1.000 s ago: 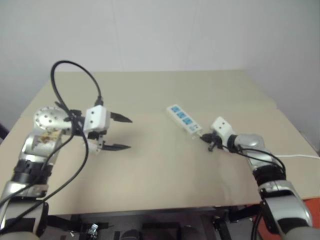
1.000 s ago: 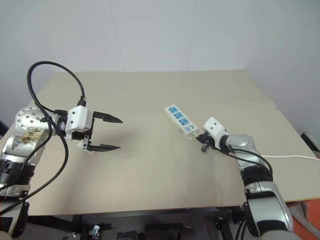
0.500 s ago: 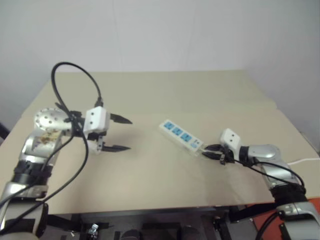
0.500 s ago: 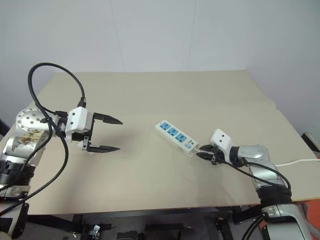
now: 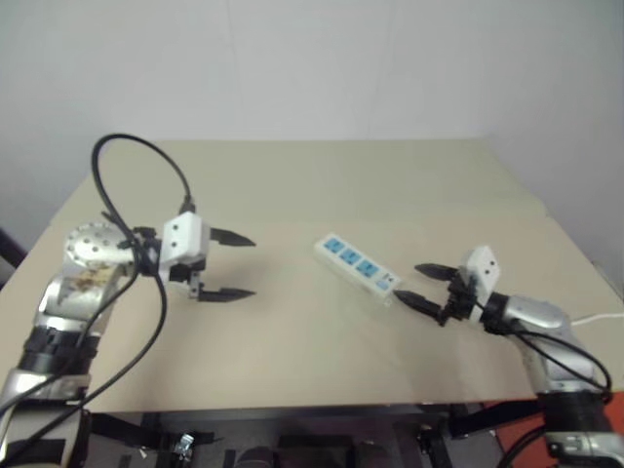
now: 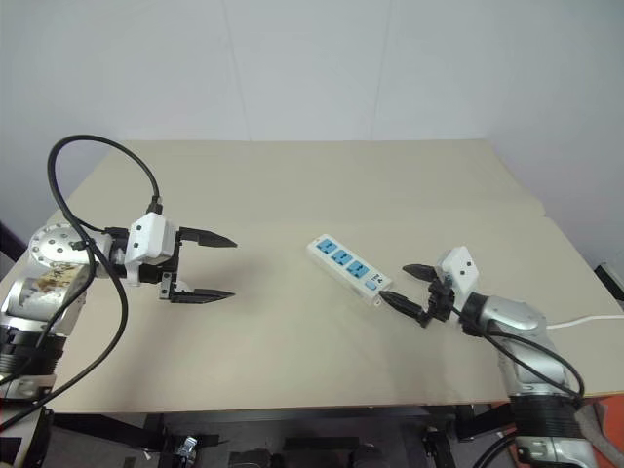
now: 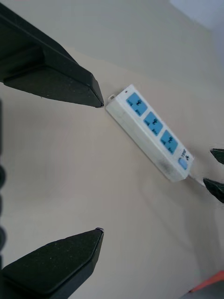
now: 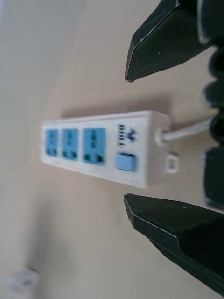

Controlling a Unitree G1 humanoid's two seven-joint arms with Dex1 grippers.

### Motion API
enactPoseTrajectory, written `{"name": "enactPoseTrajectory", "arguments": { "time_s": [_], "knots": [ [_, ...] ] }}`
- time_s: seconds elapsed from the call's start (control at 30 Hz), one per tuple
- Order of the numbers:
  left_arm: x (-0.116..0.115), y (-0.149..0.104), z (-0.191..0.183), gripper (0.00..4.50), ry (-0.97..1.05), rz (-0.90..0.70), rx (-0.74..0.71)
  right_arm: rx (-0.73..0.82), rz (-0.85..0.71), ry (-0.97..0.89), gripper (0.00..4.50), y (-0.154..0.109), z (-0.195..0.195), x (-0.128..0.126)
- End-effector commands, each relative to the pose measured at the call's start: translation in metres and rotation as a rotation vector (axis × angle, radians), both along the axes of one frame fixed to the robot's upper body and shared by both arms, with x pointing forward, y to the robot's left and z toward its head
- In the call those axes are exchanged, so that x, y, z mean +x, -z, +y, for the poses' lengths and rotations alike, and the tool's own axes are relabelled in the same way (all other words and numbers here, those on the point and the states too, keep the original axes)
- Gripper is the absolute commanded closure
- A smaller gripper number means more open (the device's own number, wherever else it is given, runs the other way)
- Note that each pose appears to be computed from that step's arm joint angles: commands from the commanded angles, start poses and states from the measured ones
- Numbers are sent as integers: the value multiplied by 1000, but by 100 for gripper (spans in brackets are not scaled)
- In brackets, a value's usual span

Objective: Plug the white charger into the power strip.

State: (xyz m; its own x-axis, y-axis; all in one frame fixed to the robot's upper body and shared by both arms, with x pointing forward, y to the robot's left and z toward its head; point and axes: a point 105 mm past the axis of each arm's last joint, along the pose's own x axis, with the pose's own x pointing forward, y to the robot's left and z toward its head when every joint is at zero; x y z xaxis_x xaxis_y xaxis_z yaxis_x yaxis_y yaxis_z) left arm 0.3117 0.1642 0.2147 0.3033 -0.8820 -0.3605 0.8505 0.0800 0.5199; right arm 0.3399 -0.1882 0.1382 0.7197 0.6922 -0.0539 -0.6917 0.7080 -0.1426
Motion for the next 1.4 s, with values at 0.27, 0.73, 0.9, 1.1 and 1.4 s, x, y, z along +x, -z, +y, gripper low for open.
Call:
{"name": "enactPoseTrajectory", "arguments": {
  "time_s": [0.27,0.73,0.9,1.1,1.4],
  "knots": [
    [-6,-8,-5,0,1,-19,-55,72,-43,68,2,3,32,13],
    [-8,-6,-4,0,-7,-12,-56,55,-7,60,2,20,23,25],
    [-8,-5,-4,0,-10,-10,-53,62,-3,26,2,23,30,24],
    [-9,-4,-3,0,-11,-5,-48,65,11,6,2,30,39,23],
    [-9,-6,-1,0,-13,-6,-38,51,60,15,2,53,41,28]
  ]
}}
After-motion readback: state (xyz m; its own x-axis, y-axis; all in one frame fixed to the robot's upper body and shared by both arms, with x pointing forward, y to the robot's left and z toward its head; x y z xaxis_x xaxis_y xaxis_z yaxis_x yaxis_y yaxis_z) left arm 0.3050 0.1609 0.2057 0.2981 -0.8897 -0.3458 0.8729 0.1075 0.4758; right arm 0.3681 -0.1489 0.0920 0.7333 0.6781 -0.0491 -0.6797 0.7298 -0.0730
